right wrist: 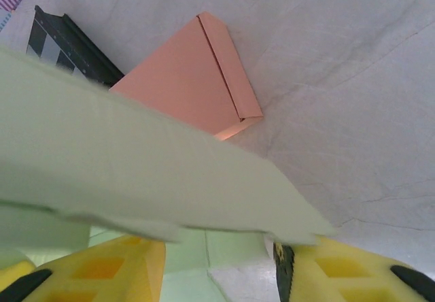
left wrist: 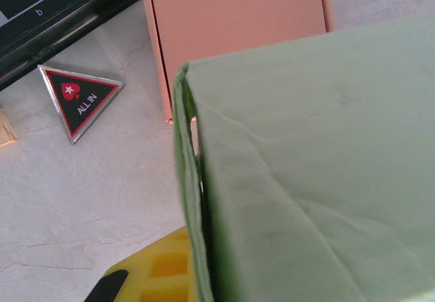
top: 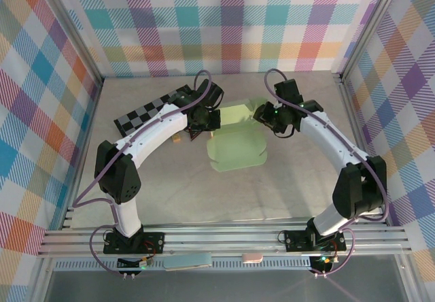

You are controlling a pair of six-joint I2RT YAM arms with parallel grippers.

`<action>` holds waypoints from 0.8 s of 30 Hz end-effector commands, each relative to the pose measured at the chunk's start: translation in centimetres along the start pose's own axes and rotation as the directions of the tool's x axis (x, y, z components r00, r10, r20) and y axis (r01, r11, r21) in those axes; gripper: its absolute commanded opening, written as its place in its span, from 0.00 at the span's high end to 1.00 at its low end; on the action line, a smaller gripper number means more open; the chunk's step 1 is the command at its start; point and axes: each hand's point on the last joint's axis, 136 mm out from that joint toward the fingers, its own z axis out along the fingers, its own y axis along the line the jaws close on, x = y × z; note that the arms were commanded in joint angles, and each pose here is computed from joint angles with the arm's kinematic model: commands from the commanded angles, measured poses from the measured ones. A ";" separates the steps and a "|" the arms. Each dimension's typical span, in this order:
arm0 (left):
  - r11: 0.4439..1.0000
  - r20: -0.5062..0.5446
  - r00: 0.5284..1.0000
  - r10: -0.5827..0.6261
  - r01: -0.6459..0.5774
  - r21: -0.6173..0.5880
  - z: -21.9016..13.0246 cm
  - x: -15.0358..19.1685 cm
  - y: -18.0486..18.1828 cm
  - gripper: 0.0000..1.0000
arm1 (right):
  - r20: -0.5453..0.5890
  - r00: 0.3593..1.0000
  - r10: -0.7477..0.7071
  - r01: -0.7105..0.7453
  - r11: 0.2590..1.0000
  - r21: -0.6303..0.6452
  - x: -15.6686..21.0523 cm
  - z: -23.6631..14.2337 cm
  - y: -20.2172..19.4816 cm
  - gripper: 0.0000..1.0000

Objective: Fold the paper box

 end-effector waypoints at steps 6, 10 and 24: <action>1.000 -0.005 1.000 -0.003 0.003 0.019 -0.3 -0.3 -0.2 1.00 | 0.004 1.000 -0.017 0.017 1.000 -0.001 0.7 -0.5 -0.6 0.53; 1.000 -0.010 1.000 -0.004 0.005 0.020 -0.3 -0.2 -0.2 1.00 | 0.002 1.000 -0.025 0.025 0.999 -0.045 0.0 0.3 0.7 0.55; 1.000 -0.013 1.000 -0.011 0.011 0.024 -0.2 -0.1 -0.2 1.00 | -0.030 0.997 -0.066 0.061 0.988 -0.141 0.2 1.6 5.0 0.64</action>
